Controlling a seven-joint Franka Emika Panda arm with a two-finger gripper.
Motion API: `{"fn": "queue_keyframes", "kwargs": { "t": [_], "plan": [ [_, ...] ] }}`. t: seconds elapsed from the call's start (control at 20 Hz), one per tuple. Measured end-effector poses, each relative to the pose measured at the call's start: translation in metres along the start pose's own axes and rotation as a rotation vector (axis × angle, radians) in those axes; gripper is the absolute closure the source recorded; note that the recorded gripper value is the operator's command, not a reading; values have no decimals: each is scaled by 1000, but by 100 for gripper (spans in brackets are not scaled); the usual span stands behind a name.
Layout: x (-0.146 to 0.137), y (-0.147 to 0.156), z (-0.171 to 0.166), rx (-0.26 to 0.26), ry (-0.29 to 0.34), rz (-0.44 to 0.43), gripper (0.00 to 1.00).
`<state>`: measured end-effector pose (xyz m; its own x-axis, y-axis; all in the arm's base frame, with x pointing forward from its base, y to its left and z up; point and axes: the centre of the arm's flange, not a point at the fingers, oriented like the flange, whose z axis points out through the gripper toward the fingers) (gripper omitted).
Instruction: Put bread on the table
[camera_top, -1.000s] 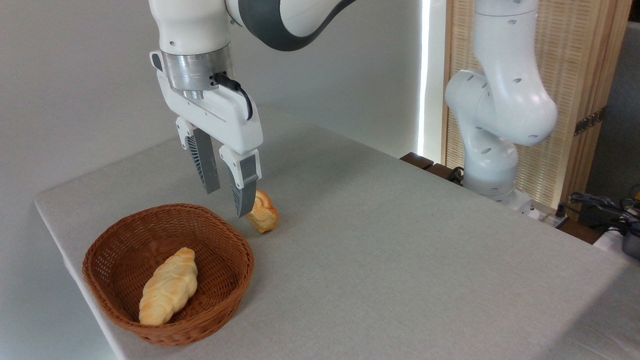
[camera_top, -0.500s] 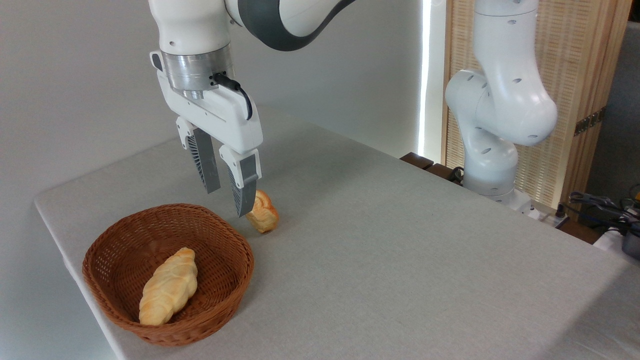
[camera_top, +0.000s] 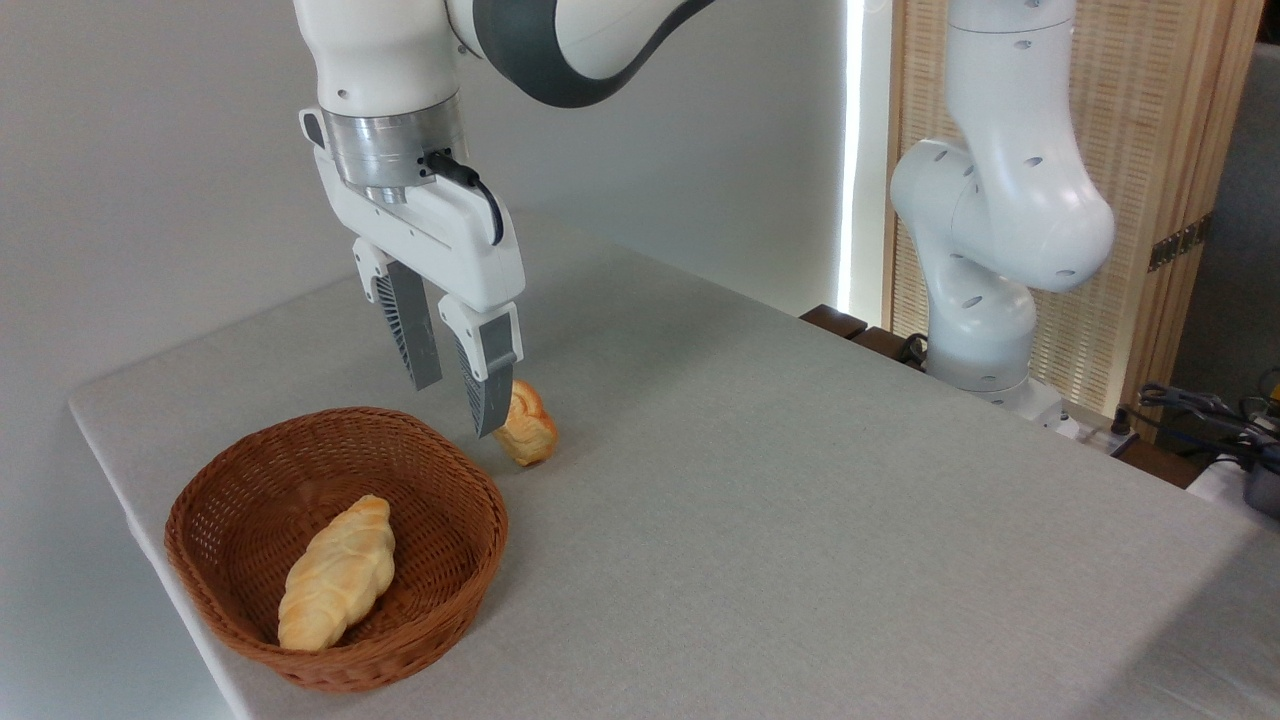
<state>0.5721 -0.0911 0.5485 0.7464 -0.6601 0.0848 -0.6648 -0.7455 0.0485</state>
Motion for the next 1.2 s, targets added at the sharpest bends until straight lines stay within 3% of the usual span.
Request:
{"fn": "queue_keyframes", "kwargs": {
  "t": [0.3, 0.45, 0.7, 0.95, 1.2],
  "plan": [
    [2, 0, 3, 1, 0, 2, 0],
    [11, -6, 6, 36, 49, 1, 0],
    [29, -21, 46, 62, 70, -5, 0],
    [45, -34, 89, 45, 109, -183, 0],
    [63, -42, 117, 43, 197, -355, 0]
  ]
}}
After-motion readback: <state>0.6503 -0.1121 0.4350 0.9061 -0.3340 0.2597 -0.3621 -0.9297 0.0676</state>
